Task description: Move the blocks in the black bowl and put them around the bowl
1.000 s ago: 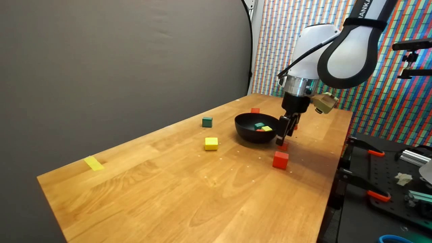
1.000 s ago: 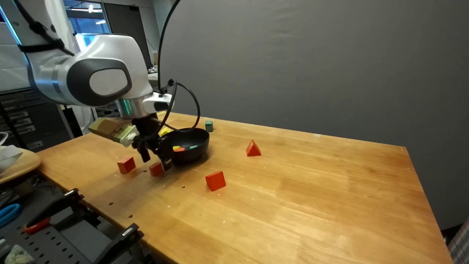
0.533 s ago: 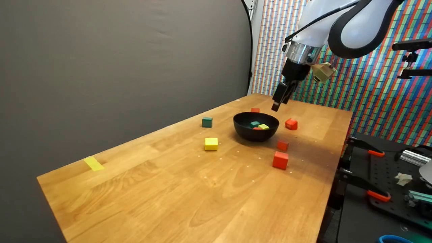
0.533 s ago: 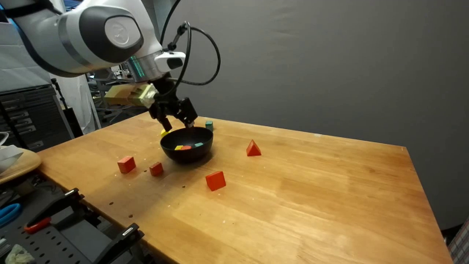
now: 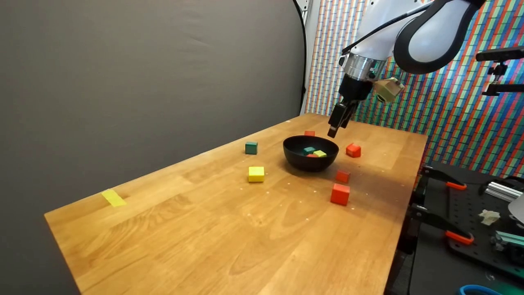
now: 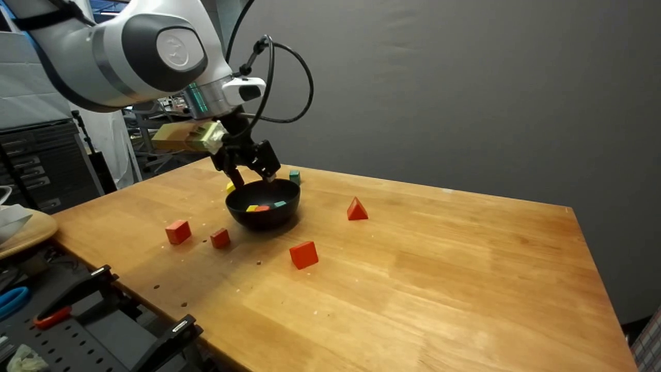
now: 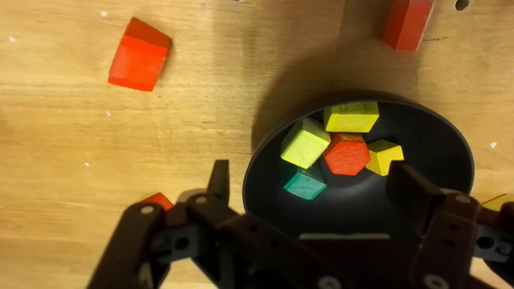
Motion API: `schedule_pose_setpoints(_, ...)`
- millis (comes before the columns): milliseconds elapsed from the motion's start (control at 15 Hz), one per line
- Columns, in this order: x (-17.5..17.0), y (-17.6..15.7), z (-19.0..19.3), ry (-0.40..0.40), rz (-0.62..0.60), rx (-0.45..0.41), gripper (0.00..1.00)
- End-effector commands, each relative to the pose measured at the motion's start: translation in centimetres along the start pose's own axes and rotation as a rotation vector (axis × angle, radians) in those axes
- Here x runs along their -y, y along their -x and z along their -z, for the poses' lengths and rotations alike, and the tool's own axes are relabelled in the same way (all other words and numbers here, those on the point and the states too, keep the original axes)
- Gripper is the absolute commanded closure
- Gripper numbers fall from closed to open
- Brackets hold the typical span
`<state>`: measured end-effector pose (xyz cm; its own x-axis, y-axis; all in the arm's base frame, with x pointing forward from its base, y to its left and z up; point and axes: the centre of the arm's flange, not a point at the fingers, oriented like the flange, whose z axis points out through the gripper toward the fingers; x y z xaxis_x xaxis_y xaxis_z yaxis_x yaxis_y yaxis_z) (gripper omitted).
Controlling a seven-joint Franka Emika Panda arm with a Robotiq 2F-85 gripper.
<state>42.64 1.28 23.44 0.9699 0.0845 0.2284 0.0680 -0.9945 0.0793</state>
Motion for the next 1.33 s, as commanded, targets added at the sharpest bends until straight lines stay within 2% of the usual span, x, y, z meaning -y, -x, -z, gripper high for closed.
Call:
schedule_pose_setpoints(0,1.1,-4.8,-2.2,-0.001,0.003,-0.013,0.0)
schedule_pose_setpoints(333,3.5,-9.3,-5.7,-0.051,-0.036,0.059,0.0)
schedule_pose_setpoints(600,3.3,-10.8,-9.0,0.002,-0.066,0.133,0.0)
schedule_pose_setpoints(867,2.1,-11.6,-10.5,0.062,-0.087,0.17,0.0)
schedule_pose_setpoints(1267,3.7,-10.2,-9.9,0.057,-0.085,0.207,0.0)
